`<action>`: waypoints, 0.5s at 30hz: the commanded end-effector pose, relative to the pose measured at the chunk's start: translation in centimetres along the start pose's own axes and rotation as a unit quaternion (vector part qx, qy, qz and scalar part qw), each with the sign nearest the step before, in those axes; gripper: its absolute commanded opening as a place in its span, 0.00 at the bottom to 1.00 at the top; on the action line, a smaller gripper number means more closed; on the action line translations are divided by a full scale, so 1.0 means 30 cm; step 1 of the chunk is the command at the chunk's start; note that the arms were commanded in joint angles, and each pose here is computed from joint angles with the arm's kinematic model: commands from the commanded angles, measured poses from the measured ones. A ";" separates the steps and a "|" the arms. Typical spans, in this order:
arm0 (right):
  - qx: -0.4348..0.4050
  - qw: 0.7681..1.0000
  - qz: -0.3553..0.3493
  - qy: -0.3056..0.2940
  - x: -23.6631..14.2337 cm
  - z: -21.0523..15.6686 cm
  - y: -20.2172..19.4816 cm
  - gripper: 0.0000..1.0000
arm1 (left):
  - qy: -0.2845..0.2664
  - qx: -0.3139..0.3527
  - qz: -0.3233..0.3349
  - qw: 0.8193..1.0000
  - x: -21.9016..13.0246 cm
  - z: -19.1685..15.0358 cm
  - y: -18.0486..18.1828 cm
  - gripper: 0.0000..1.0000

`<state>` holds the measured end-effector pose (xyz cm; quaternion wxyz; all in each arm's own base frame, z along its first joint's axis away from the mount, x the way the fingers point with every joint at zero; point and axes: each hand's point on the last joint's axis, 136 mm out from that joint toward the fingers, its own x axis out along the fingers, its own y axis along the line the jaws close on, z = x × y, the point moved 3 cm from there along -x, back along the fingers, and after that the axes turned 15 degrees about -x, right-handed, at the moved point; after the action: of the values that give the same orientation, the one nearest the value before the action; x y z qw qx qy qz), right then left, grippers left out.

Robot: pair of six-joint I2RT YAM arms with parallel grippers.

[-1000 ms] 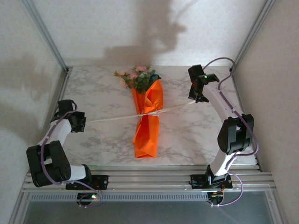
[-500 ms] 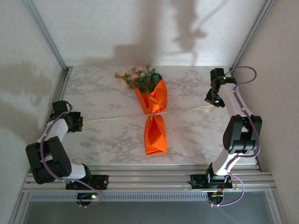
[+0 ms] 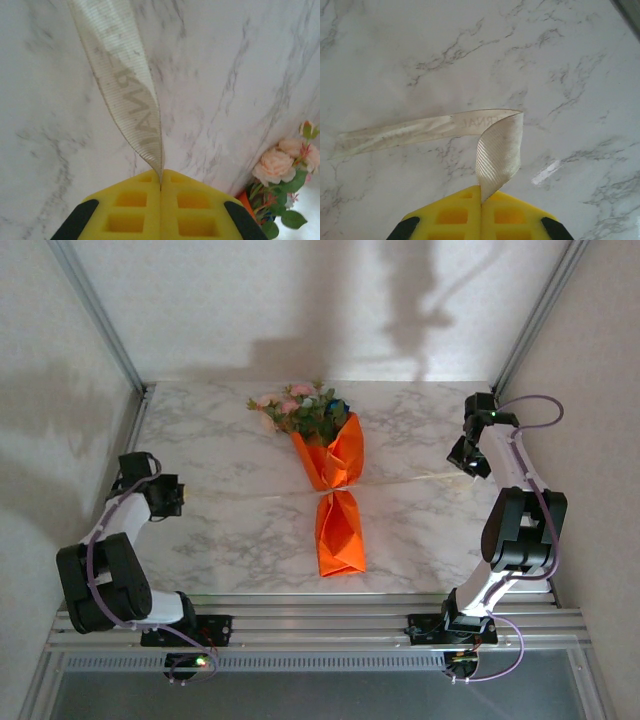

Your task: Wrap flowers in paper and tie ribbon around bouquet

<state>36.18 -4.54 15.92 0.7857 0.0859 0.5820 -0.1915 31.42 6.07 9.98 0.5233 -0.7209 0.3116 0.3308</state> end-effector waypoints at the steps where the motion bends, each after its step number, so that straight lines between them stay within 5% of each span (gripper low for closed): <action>1: 0.018 0.999 0.036 0.007 -0.017 -0.039 0.055 0.00 | 0.008 -0.009 0.000 1.000 0.018 -0.046 0.028 0.30; 8: 0.031 0.997 0.060 0.041 0.006 -0.110 0.087 0.00 | 0.008 -0.016 0.007 1.000 -0.080 -0.122 0.113 0.52; 15: 0.039 0.995 0.065 0.063 0.032 -0.141 0.096 0.00 | 0.177 -0.072 -0.013 0.982 -0.108 -0.577 0.255 0.66</action>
<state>34.36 -0.94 13.28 0.7587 0.1481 0.6147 -0.1568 26.90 -9.01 14.62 0.4995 -0.7654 0.3608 0.1858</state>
